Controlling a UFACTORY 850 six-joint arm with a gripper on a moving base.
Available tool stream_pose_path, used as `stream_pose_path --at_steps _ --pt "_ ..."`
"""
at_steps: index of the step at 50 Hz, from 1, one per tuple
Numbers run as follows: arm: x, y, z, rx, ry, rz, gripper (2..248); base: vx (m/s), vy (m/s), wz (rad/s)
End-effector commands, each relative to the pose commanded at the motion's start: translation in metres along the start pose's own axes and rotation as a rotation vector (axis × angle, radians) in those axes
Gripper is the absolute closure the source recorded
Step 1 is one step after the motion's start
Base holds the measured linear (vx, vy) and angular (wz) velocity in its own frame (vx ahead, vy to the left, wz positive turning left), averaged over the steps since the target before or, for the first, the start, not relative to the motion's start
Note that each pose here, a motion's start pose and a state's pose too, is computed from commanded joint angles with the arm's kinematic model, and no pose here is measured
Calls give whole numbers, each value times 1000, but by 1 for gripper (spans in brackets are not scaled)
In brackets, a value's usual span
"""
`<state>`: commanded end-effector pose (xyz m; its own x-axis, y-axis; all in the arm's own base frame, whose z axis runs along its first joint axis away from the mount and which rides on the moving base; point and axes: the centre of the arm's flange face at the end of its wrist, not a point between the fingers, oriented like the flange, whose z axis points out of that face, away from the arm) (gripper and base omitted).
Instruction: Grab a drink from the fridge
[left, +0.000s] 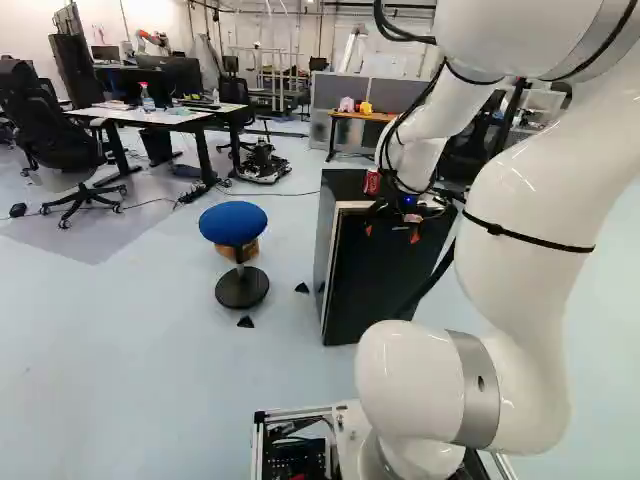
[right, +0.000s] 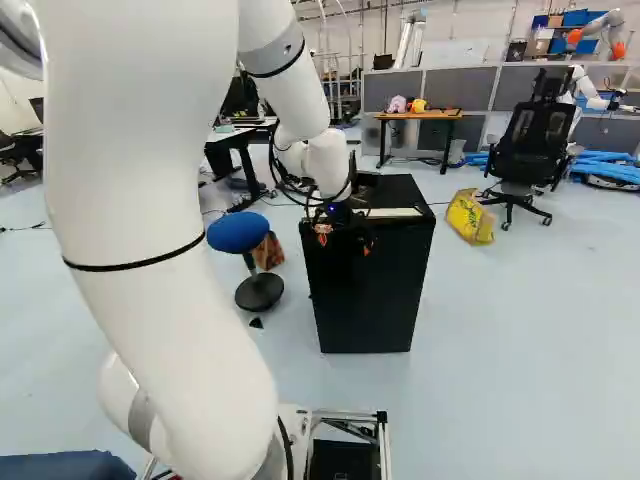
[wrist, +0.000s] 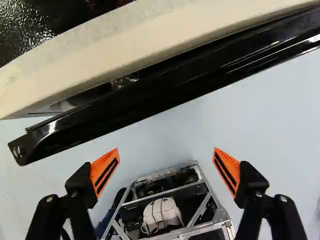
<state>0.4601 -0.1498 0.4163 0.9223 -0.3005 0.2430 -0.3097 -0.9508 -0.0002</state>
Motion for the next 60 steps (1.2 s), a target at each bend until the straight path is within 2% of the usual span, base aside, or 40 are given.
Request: stream_pose_path --at_steps 27,60 --pt "10 -3 2 -54 6 -144 3 0 0 0" --pt "25 -17 6 -55 15 -188 3 0 0 0"
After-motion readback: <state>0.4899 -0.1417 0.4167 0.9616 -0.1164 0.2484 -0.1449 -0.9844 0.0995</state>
